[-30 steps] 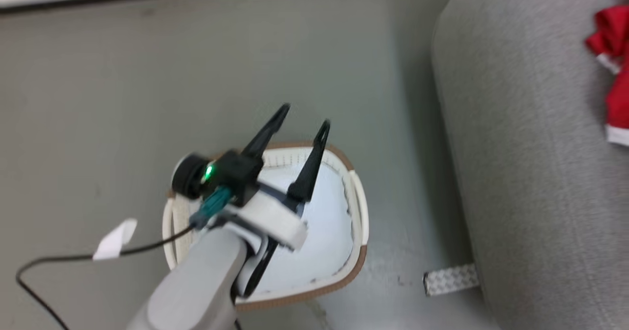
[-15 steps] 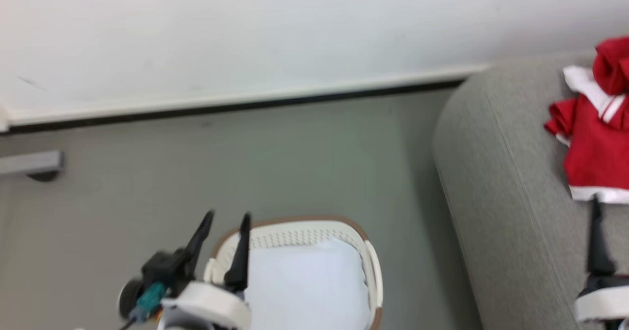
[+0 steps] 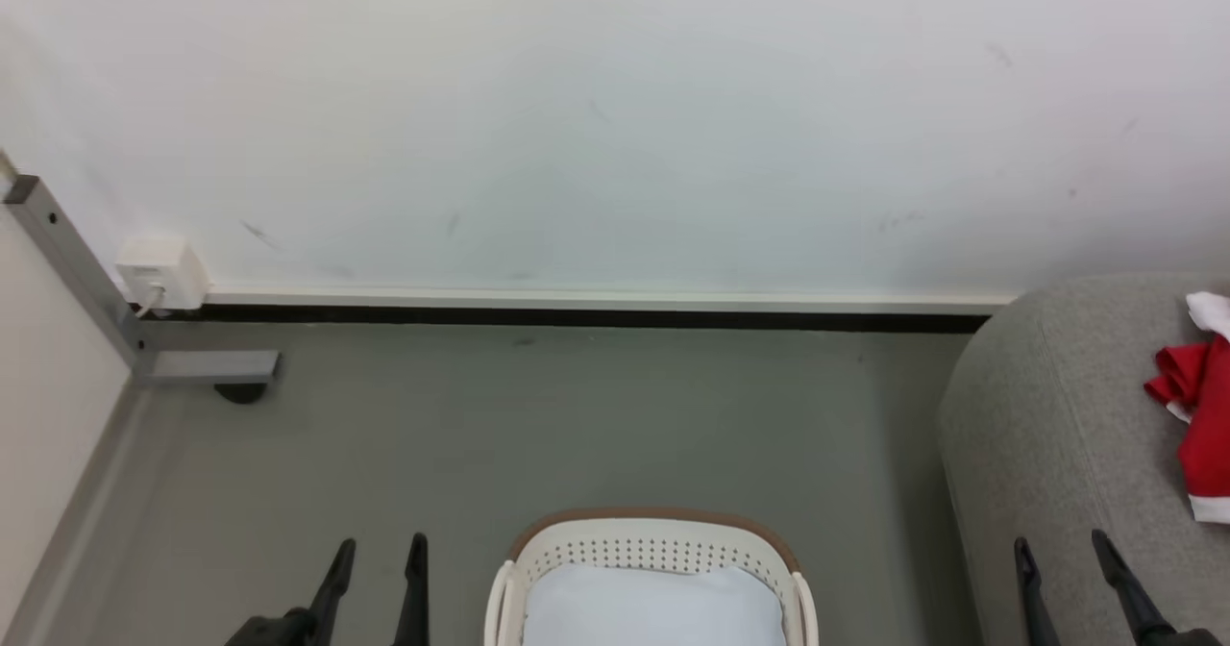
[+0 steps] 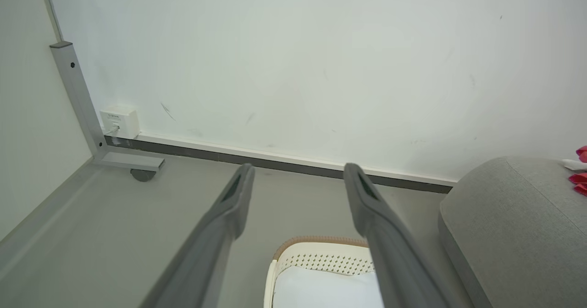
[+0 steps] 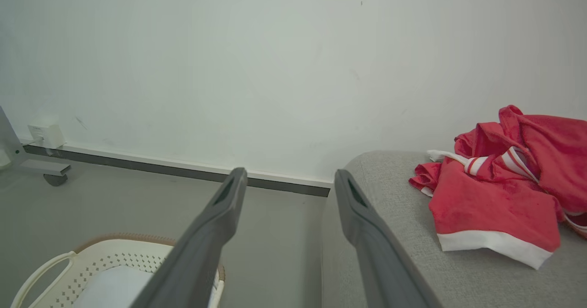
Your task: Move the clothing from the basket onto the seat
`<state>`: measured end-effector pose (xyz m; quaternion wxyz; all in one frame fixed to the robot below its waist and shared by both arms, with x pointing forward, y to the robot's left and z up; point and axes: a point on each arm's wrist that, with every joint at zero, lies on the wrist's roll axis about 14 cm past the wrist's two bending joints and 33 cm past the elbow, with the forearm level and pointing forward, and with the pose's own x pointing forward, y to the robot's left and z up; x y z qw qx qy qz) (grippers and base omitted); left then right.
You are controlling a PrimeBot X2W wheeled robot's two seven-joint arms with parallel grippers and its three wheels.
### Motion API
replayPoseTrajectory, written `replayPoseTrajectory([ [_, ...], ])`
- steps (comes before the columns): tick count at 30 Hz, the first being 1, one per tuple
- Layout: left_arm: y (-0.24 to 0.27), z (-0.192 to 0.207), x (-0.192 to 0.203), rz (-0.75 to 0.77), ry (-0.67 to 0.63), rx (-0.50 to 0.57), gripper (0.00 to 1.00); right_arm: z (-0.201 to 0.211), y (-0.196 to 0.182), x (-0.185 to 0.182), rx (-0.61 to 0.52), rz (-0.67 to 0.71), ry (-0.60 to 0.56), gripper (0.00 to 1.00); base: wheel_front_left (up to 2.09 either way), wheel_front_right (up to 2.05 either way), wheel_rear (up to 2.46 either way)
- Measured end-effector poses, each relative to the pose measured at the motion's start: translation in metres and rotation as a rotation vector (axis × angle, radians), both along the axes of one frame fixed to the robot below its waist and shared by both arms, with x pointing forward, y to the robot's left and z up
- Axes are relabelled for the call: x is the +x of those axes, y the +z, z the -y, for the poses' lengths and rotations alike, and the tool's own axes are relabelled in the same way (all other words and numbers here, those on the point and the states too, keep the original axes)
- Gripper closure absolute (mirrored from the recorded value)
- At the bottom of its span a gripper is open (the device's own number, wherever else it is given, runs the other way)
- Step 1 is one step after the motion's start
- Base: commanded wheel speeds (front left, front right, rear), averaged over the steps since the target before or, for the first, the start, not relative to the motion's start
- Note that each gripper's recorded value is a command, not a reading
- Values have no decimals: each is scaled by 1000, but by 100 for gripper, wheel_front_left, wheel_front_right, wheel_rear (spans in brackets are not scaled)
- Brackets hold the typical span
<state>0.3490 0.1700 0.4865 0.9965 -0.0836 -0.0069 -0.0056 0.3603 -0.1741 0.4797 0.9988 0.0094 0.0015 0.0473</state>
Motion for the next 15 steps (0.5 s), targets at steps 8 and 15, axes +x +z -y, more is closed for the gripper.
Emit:
replayPoseTrajectory([
  [8, -3, -8, -10, -4, 15, -13, 100, -7, -7, -6, 7, -24, 16, 100, 0, 0, 0],
  [15, -29, -7, -20, -90, 22, -39, 100, -9, -30, -15, 43, -103, 3, 100, 0, 0, 0],
])
